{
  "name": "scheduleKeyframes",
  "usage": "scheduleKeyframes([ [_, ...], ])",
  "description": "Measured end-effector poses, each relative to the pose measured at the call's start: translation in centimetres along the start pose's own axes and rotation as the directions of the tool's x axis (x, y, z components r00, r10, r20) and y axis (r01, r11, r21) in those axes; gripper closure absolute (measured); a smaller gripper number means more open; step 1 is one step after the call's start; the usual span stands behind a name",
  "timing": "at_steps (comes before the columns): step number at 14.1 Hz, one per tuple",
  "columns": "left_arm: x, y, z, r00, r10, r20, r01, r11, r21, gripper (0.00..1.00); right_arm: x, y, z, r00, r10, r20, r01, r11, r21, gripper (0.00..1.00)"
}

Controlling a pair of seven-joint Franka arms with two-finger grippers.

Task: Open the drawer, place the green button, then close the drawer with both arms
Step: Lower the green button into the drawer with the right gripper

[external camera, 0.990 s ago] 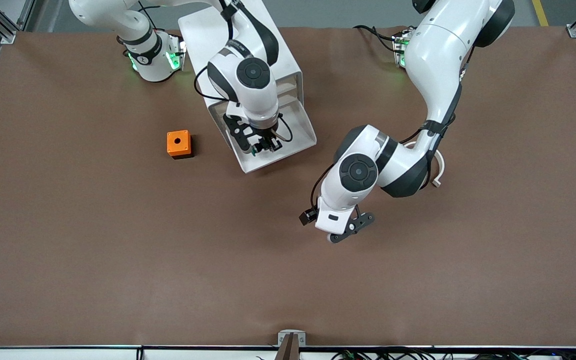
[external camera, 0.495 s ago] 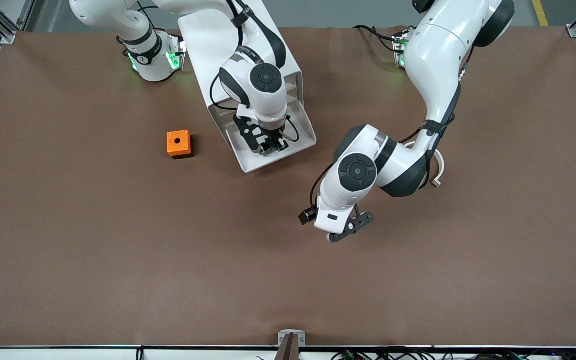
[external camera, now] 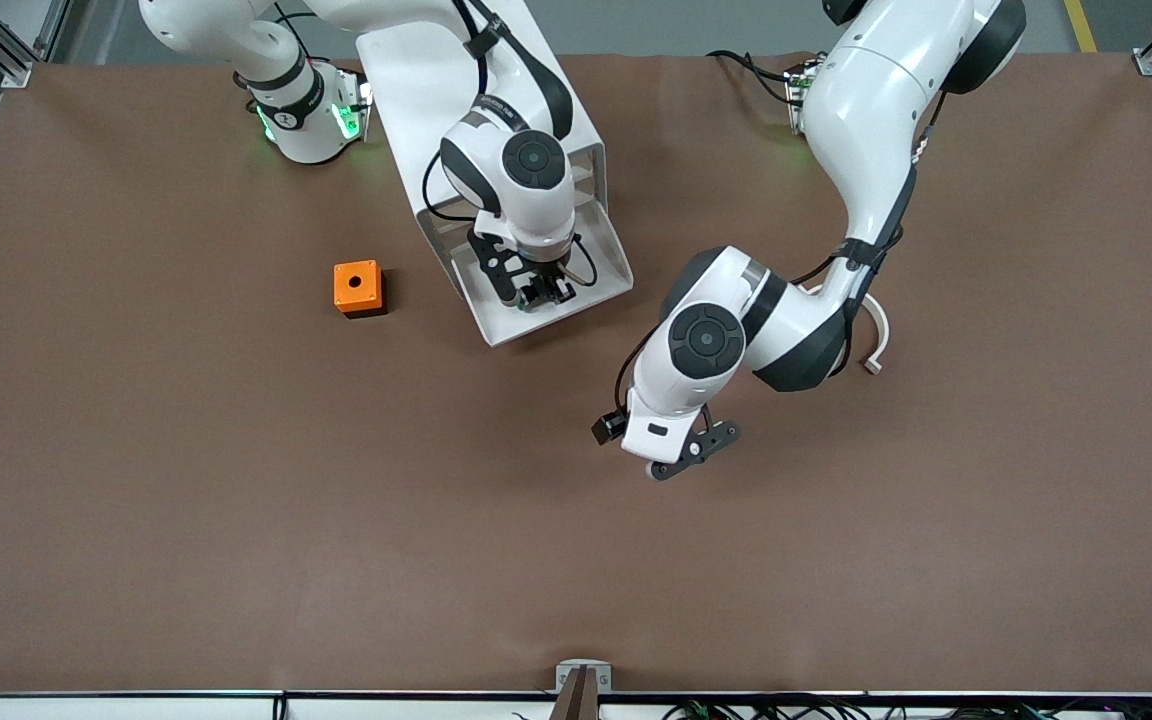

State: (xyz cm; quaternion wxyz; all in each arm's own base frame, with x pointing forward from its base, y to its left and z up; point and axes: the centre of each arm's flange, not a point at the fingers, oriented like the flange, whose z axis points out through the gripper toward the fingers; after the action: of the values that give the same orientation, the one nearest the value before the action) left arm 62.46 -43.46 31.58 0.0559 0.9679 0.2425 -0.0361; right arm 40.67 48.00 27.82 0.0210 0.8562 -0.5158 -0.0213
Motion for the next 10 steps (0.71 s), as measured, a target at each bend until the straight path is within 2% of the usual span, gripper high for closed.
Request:
scheduleKeyframes([
  [9,0.00,0.00,0.00,1.000,0.000,0.000,0.000,1.000,0.000,0.00,-0.16,-0.33,-0.15,1.000,0.026,0.002,-0.026,1.000,0.006,0.59],
  [10,0.00,0.00,0.00,1.000,0.000,0.000,0.000,1.000,0.000,0.00,-0.21,-0.43,-0.21,1.000,0.026,0.003,-0.026,1.000,0.008,0.55],
])
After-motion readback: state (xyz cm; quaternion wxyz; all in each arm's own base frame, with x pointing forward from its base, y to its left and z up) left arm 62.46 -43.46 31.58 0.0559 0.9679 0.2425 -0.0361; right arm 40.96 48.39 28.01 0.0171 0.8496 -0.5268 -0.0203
